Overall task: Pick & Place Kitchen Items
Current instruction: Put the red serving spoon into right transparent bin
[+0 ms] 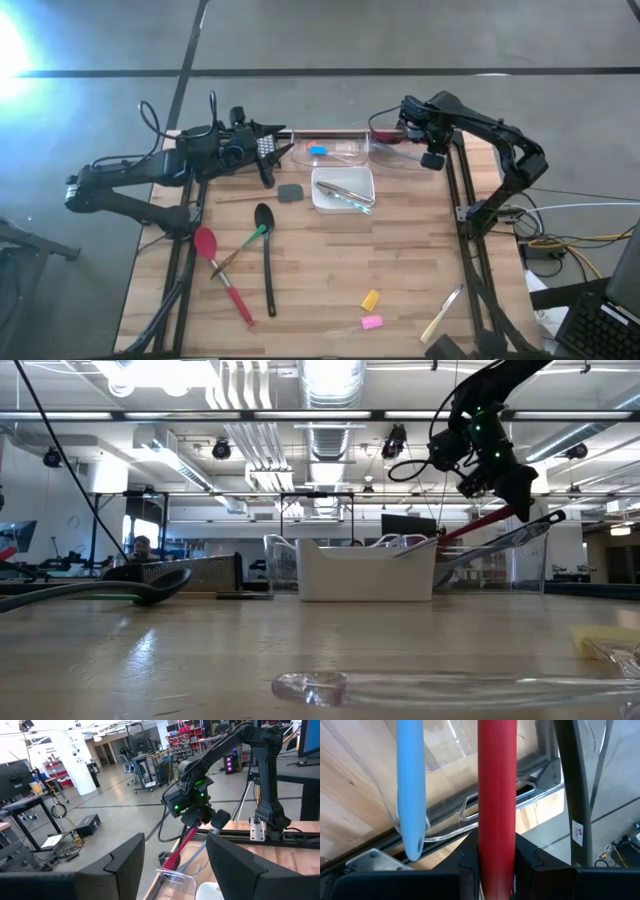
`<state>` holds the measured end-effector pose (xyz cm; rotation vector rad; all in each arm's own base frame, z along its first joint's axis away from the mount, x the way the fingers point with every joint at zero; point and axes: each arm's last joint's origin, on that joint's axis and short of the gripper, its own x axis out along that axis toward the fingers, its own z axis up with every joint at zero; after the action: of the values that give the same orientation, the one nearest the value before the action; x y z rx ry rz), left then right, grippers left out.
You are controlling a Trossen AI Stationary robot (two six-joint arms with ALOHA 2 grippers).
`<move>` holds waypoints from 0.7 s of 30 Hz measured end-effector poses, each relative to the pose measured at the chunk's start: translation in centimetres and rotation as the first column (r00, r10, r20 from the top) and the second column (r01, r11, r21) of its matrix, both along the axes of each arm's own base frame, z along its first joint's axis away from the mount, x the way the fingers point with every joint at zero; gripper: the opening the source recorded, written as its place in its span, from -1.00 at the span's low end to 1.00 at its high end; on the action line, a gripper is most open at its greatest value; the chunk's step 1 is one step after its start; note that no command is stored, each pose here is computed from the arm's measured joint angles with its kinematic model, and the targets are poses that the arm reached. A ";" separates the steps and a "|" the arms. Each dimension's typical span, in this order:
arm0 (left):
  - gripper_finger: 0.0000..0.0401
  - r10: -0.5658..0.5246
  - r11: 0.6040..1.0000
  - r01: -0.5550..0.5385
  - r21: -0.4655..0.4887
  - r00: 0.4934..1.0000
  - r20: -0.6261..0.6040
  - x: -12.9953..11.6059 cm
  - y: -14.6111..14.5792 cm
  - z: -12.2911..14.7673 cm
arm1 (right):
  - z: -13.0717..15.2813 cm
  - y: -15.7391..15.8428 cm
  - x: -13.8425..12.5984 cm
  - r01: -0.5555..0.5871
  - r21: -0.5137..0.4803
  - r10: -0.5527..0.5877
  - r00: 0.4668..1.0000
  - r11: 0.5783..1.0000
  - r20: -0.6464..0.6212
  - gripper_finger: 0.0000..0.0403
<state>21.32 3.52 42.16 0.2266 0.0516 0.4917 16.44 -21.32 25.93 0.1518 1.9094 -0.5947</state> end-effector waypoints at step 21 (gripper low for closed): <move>0.09 0.000 1.000 0.000 0.001 1.000 0.009 0.0 0.0 0.1 | -2.3 -1.4 -0.3 0.152 0.058 -0.151 0.988 0.987 -0.022 -0.52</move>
<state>21.32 3.52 42.24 0.2251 0.0428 0.4923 16.10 -22.74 23.62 0.3340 1.9454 -0.6428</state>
